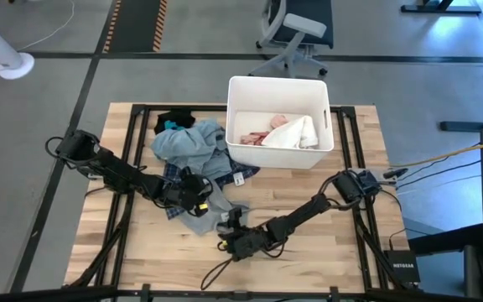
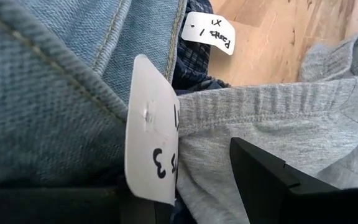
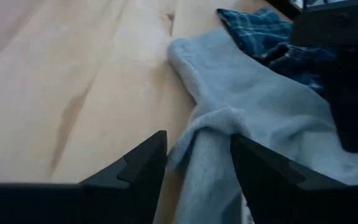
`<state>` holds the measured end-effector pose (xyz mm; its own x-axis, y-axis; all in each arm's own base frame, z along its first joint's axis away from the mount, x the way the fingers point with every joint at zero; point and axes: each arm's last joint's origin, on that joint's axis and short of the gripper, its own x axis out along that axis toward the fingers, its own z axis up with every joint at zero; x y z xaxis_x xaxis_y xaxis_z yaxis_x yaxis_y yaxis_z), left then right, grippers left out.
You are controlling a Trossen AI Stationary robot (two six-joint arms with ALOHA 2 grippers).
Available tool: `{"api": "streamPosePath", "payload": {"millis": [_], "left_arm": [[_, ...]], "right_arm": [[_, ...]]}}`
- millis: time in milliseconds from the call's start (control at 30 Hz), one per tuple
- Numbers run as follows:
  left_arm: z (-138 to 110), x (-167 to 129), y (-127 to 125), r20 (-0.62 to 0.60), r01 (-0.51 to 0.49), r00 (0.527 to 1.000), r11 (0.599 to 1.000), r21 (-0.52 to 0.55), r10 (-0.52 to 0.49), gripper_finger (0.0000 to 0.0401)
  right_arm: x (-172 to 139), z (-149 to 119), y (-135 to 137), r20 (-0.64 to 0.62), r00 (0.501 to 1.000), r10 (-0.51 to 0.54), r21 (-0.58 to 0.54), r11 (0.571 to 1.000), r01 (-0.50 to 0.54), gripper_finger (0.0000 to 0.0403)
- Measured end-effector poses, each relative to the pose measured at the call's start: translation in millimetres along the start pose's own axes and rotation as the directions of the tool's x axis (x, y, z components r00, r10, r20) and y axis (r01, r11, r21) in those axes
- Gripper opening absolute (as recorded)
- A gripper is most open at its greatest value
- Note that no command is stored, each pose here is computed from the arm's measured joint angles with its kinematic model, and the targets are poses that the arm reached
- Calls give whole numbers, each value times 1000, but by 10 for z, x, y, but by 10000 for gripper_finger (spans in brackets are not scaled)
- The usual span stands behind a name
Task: Sort clothes
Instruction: Put the gray boxer into the white laundry bin
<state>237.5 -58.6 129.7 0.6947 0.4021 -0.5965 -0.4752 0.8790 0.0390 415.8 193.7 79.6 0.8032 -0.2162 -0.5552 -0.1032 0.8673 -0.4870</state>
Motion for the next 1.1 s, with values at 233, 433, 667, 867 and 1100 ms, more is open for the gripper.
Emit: {"api": "streamPosePath", "payload": {"millis": [233,433,667,867,1100], "left_arm": [[0,0,0,0,0,1000,1000,13,0,141],[-11,-2,1,-7,-3,1000,1000,21,3,141],[-42,-2,20,-35,-18,999,1000,22,19,141],[-43,-3,19,-36,-15,999,1000,18,16,141],[-43,-3,19,-36,-16,999,1000,18,17,141]], "right_arm": [[4,9,-5,-30,1000,-9,-35,999,8,94],[-10,126,-34,-86,996,-16,-97,995,8,12],[-165,419,-53,-129,976,175,-119,974,-190,27],[-477,820,-272,-195,904,380,-74,914,-400,9],[-516,865,-390,-251,826,504,2,854,-520,37]]}}
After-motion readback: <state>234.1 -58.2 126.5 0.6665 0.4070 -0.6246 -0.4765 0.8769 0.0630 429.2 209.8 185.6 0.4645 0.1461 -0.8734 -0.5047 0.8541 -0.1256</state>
